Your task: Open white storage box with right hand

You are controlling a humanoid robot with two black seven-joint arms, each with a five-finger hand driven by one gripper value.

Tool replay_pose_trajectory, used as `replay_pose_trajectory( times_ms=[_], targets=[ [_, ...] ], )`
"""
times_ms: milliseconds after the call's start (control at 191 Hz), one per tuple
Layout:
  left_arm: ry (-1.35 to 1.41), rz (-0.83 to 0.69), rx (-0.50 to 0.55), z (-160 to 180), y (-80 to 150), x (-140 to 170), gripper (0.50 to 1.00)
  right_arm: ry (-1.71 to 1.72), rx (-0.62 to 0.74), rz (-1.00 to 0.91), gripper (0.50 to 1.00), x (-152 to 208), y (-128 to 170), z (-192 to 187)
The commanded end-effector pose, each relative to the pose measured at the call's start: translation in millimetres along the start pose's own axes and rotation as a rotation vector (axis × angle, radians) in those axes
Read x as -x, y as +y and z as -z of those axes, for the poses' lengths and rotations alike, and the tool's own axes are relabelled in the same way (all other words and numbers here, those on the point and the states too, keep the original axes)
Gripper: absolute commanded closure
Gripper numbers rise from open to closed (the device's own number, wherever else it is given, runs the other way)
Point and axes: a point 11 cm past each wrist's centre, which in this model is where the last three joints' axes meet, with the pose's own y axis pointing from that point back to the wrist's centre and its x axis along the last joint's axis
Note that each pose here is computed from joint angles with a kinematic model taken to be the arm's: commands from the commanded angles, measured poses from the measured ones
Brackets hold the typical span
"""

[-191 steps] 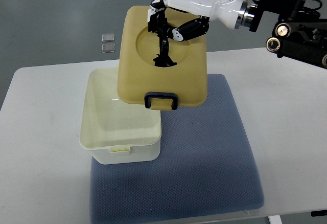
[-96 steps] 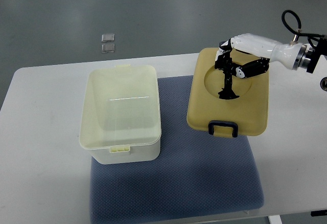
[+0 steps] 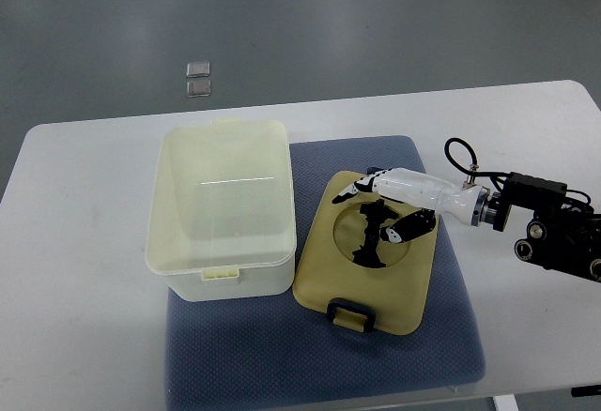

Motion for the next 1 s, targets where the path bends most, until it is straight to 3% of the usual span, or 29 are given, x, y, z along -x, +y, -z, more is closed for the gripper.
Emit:
replay_pose_trajectory(
  times_ms=[0,193,371,460,549,617,805,909,993],
  targets=[
    [-0.001,0.001,0.0,0,0,0,0.5,0.002,0.006,0.005,0.556,-3,5,-1],
    [-0.001,0.001,0.0,0,0,0,0.5,0.041,0.054,0.012,0.556,-45,39,-9],
    [-0.001,0.001,-0.001,1,0,0,0.5,0.119,0.121,-0.015,0.556,-137,81,-4],
    [-0.003,0.004,-0.002,1,0,1,0.5,0.123,0.098,-0.137,0.556,-192,86,14],
    [-0.004,0.007,0.0,0,0,2,0.5,-0.002,-0.004,-0.387,0.556,-251,87,39],
    [-0.004,0.01,-0.002,1,0,3,0.5,-0.183,-0.054,-0.535,0.556,-274,82,47],
    [-0.006,0.014,-0.002,1,0,5,0.5,-1.102,-0.164,-0.914,0.556,-267,51,9],
    [-0.006,0.016,-0.001,0,0,5,0.5,-1.597,-0.22,-1.086,0.554,-228,39,-36],
    [-0.006,0.016,-0.001,0,0,5,0.5,-1.74,-0.259,-1.132,0.554,-195,34,-55]
  ],
)
